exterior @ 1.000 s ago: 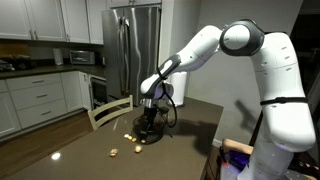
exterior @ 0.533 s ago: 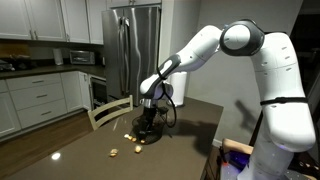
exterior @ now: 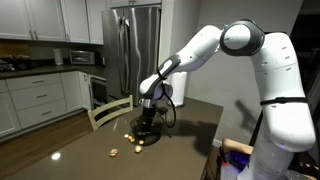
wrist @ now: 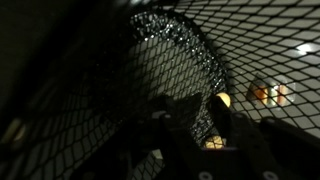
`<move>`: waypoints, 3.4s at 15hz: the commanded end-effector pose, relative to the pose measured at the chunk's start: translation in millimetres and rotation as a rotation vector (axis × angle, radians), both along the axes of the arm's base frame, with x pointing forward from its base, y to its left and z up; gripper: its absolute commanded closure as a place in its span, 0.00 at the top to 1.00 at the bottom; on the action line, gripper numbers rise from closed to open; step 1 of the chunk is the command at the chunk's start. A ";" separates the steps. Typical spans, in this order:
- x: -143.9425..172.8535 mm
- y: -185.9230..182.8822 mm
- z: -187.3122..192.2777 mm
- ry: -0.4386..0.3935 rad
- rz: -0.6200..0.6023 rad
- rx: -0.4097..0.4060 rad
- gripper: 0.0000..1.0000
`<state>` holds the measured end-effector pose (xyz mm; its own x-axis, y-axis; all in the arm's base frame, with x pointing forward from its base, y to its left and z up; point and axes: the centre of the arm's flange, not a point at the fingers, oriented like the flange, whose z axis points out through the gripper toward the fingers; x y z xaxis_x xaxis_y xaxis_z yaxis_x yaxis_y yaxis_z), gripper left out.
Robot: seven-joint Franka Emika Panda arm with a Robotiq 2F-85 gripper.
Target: Move a packet from the basket to the counter
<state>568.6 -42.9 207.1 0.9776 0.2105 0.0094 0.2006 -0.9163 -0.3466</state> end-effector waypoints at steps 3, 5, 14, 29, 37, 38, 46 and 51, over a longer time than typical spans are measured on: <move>-6.1 5.9 -1.0 -0.020 -0.019 0.004 0.34; -5.5 6.7 -1.3 -0.023 -0.022 -0.001 0.31; -3.8 18.7 3.3 -0.074 -0.105 -0.072 0.98; -3.1 39.5 1.5 -0.099 -0.148 -0.151 0.54; -5.2 38.9 8.4 -0.097 -0.154 -0.148 0.05; -5.0 38.6 9.5 -0.098 -0.158 -0.150 0.02; -9.1 43.8 19.2 -0.092 -0.156 -0.135 0.46; -3.6 57.6 31.2 -0.120 -0.203 -0.160 0.77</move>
<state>570.8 3.9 225.6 0.9939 0.0486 0.0991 0.0682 -0.9761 -0.2062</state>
